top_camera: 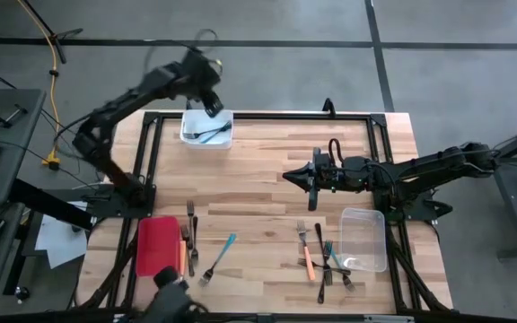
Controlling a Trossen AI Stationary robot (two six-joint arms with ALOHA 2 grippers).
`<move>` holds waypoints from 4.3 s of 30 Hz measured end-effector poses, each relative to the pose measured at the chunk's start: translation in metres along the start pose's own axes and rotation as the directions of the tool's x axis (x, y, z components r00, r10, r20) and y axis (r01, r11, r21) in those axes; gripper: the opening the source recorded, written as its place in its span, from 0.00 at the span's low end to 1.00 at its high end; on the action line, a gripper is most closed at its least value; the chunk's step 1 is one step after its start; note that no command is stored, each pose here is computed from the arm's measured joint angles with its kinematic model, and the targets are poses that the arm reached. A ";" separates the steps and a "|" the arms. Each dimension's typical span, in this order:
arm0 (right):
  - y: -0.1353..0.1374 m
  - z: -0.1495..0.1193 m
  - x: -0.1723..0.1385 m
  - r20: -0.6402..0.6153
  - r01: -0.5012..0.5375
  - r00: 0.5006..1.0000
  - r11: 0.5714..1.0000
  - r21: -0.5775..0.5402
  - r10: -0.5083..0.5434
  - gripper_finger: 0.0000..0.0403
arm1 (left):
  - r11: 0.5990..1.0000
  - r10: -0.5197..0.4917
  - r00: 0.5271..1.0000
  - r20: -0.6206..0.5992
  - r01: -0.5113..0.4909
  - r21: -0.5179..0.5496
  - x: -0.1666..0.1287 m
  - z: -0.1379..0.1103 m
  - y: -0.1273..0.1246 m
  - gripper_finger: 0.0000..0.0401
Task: Sort silverware by color (type)
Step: Put the blue fork into the white bin
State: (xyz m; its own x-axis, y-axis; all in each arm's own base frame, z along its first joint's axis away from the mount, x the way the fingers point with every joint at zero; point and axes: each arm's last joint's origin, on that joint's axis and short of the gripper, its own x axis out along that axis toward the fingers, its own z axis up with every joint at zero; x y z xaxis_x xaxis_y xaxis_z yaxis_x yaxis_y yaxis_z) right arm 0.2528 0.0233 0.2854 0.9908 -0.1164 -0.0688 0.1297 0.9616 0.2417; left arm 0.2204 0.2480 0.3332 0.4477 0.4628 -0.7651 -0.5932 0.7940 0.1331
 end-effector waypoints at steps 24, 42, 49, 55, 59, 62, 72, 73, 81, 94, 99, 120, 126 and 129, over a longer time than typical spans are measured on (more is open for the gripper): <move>0.000 0.000 0.000 0.000 -0.002 1.000 1.000 0.000 0.002 0.01 | 0.887 -0.401 0.652 0.644 0.451 0.096 -0.131 -0.067 -0.110 0.40; 0.001 0.005 0.000 0.052 -0.012 0.999 0.998 -0.055 0.015 0.01 | 0.880 -0.406 0.522 0.750 0.446 0.165 -0.107 -0.122 -0.216 0.40; 0.001 0.005 0.000 0.051 -0.012 0.999 0.998 -0.056 0.014 0.01 | 0.877 -0.412 0.518 0.750 0.448 0.172 -0.108 -0.122 -0.216 0.40; 0.001 0.005 0.000 0.051 -0.012 0.999 0.999 -0.048 0.014 0.01 | 0.877 -0.414 0.521 0.746 0.447 0.175 -0.107 -0.122 -0.216 0.40; 0.001 0.005 0.000 0.051 -0.012 0.999 0.999 -0.048 0.014 0.01 | 0.882 -0.415 0.524 0.743 0.433 0.187 -0.107 -0.122 -0.216 0.40; 0.001 0.005 0.000 0.051 -0.012 0.999 0.999 -0.048 0.014 0.01 | 0.882 -0.416 0.526 0.742 0.433 0.187 -0.107 -0.122 -0.216 0.40; 0.001 0.005 0.000 0.046 -0.011 0.999 0.999 -0.050 0.013 0.01 | 0.813 -0.582 0.728 0.363 0.527 0.247 -0.126 -0.122 -0.239 0.40; 0.001 0.004 0.000 0.043 -0.010 0.999 0.999 -0.050 0.012 0.01 | 0.797 -0.604 0.740 0.297 0.545 0.261 -0.130 -0.123 -0.245 0.40; 0.000 0.001 0.000 0.013 -0.003 1.000 0.998 -0.058 0.004 0.01 | 0.662 -0.657 0.737 -0.158 0.664 0.348 -0.132 -0.166 -0.318 0.40; -0.003 -0.009 0.000 -0.096 0.014 0.995 0.993 -0.121 -0.026 0.01 | 0.865 -0.448 0.746 -0.493 0.500 -0.031 -0.057 -0.231 -0.389 0.40; -0.003 -0.010 -0.001 -0.104 0.014 0.994 0.990 -0.139 -0.028 0.01 | 0.911 -0.382 0.754 -0.534 0.405 -0.080 -0.034 -0.242 -0.395 0.40; -0.004 -0.014 -0.001 -0.147 0.015 0.988 0.984 -0.176 -0.041 0.01 | 0.948 -0.257 0.823 -0.507 0.316 0.032 -0.009 -0.253 -0.395 0.21; -0.004 -0.014 -0.001 -0.147 0.015 0.988 0.984 -0.176 -0.041 0.01 | 0.942 -0.242 0.822 -0.516 0.327 0.078 -0.004 -0.251 -0.390 0.03; -0.004 -0.014 -0.001 -0.147 0.015 0.988 0.984 -0.176 -0.041 0.01 | 0.933 -0.261 0.816 -0.516 0.351 0.084 -0.001 -0.248 -0.389 0.02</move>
State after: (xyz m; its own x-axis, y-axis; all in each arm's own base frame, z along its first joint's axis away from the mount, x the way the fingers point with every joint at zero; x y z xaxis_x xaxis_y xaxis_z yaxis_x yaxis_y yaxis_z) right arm 0.2506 0.0228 0.2705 0.9682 -0.1183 -0.2206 0.1359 0.9885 0.0665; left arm 0.2853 -0.1589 0.1260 0.1749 -0.0327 -0.9840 -0.3403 0.9359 -0.0916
